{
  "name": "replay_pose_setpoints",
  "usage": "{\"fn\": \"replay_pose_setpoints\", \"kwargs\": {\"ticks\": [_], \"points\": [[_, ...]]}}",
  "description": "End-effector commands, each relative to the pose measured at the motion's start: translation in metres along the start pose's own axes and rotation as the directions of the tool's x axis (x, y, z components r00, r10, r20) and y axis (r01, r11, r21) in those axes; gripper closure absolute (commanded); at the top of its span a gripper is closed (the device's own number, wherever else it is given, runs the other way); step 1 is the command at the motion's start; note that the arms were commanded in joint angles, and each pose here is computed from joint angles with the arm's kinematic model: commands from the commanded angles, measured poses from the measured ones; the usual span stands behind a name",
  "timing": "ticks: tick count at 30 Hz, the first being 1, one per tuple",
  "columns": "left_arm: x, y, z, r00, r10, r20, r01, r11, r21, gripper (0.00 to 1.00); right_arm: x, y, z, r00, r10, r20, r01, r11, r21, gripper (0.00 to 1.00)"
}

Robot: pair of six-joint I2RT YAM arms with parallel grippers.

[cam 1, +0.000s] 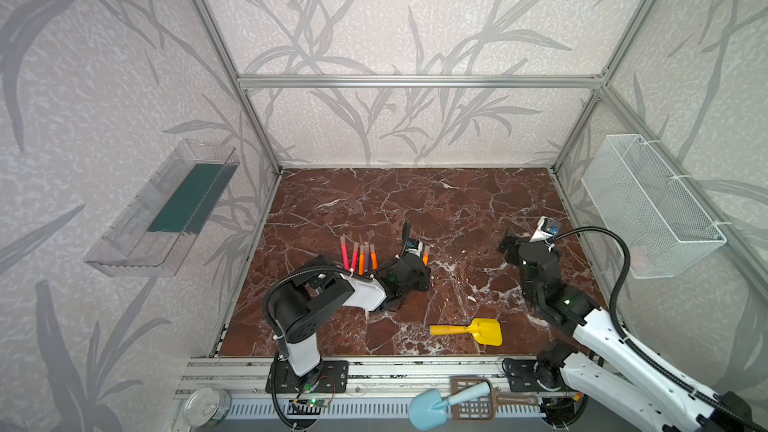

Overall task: Insert the pens into the pen caps
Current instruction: 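Lower the capped orange marker beside the other markers with left and release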

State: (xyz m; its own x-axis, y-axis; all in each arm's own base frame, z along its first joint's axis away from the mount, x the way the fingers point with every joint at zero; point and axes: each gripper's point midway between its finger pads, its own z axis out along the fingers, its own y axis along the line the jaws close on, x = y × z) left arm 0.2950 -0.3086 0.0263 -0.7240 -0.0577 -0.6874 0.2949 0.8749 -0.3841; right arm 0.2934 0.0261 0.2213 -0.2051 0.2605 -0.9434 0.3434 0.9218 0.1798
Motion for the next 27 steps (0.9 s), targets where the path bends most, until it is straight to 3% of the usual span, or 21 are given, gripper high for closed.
{"fn": "replay_pose_setpoints", "kwargs": {"ticks": [1,5,9,12,13,14,16,18,21,23,25,27], "points": [[0.029,0.043,-0.005,0.994,0.046,-0.097,-0.063,0.98,-0.187,0.41,0.001,-0.014,0.019,0.993,-0.117,0.02,0.115,0.992,0.059,0.01],[0.003,0.027,-0.021,0.992,0.105,-0.07,-0.115,0.98,-0.161,0.2,0.026,-0.029,0.044,0.971,-0.237,-0.026,0.239,0.961,0.138,0.01],[-0.046,0.02,-0.061,0.989,0.141,0.032,-0.131,0.969,-0.208,0.17,0.057,-0.039,0.072,0.946,-0.313,-0.09,0.324,0.93,0.172,0.01],[-0.097,0.041,-0.107,0.962,0.189,0.195,-0.106,0.922,-0.372,0.12,0.075,-0.026,0.097,0.93,-0.361,-0.07,0.367,0.922,0.12,0.01],[-0.118,0.056,-0.126,0.94,0.216,0.263,-0.075,0.885,-0.459,0.03,0.072,-0.017,0.101,0.922,-0.386,-0.029,0.387,0.917,0.093,0.01],[-0.134,0.071,-0.141,0.922,0.236,0.308,-0.045,0.854,-0.518,0.0,0.069,-0.01,0.102,0.922,-0.387,0.001,0.386,0.921,0.06,0.01],[-0.163,0.104,-0.164,0.883,0.29,0.368,-0.017,0.805,-0.593,0.0,0.07,-0.003,0.102,0.906,-0.422,0.024,0.422,0.906,-0.011,0.01],[-0.179,0.148,-0.179,0.858,0.344,0.382,0.015,0.726,-0.687,0.01,0.077,-0.005,0.106,0.931,-0.357,0.07,0.363,0.927,-0.097,0.01],[-0.177,0.232,-0.194,0.895,0.319,0.311,0.082,0.569,-0.818,0.0,0.091,0.003,0.115,0.926,-0.363,0.104,0.376,0.912,-0.163,0.01],[-0.162,0.283,-0.191,0.931,0.235,0.28,0.118,0.532,-0.838,0.0,0.098,0.006,0.12,0.915,-0.399,0.064,0.404,0.901,-0.159,0.01],[-0.146,0.318,-0.192,0.935,0.151,0.321,0.203,0.512,-0.834,0.0,0.099,0.007,0.127,0.909,-0.416,-0.025,0.406,0.899,-0.164,0.01],[-0.146,0.331,-0.183,0.919,0.142,0.368,0.231,0.561,-0.795,0.0,0.096,0.006,0.127,0.918,-0.396,-0.007,0.389,0.906,-0.167,0.01]]}}
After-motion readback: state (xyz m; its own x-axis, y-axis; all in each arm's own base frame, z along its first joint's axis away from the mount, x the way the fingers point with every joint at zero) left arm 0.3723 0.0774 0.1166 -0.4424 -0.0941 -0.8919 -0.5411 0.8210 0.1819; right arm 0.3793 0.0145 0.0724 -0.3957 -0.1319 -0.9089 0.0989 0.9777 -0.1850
